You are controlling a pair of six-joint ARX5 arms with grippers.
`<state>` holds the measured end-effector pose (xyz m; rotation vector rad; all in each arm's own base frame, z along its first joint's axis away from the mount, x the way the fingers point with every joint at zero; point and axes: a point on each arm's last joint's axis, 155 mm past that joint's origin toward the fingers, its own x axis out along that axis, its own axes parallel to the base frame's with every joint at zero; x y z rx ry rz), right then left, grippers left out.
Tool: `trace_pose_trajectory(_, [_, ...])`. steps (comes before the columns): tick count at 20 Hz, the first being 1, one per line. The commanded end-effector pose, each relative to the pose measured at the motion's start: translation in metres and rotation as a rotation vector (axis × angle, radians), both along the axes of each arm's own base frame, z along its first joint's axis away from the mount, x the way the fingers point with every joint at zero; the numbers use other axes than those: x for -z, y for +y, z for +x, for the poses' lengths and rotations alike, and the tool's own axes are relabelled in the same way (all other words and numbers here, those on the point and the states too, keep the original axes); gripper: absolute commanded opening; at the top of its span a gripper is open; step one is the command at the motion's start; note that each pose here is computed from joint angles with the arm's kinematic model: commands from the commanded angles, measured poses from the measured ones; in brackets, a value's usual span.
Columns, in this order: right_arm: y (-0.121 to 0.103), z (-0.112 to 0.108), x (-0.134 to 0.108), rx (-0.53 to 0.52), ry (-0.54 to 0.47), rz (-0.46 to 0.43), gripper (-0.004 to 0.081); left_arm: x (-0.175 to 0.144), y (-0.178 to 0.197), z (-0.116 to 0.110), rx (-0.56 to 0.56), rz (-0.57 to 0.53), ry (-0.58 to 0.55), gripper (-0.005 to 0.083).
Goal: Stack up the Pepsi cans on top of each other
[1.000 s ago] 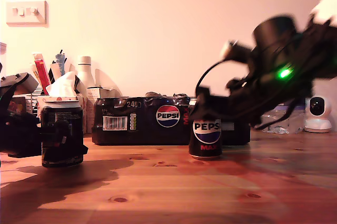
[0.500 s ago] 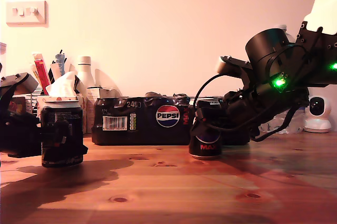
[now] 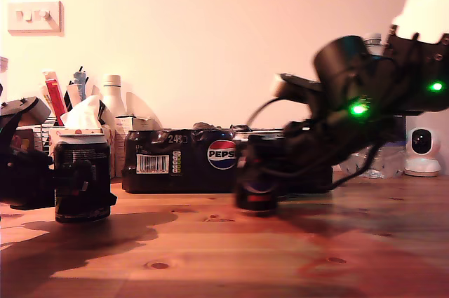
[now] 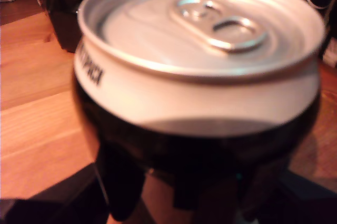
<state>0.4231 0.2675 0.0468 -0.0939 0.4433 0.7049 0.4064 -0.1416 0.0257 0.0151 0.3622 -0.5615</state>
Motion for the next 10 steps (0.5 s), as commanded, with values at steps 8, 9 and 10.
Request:
trace_pose_trajectory(8, [0.0202, -0.0209, 0.0109, -0.049, 0.058, -0.014, 0.0353, 0.0035, -0.0007, -0.0015, 0.004, 0.004, -0.001, 0.0333])
trace_pose_trajectory(9, [0.0201, -0.0210, 0.0098, -0.049, 0.056, -0.013, 0.0352, 0.0035, -0.0007, -0.0015, 0.004, 0.004, -0.001, 0.0333])
trace_pose_trajectory(10, [0.0202, -0.0215, 0.0099, -0.049, 0.057, -0.012, 0.0352, 0.0034, -0.0007, -0.0015, 0.004, 0.004, -0.002, 0.0333])
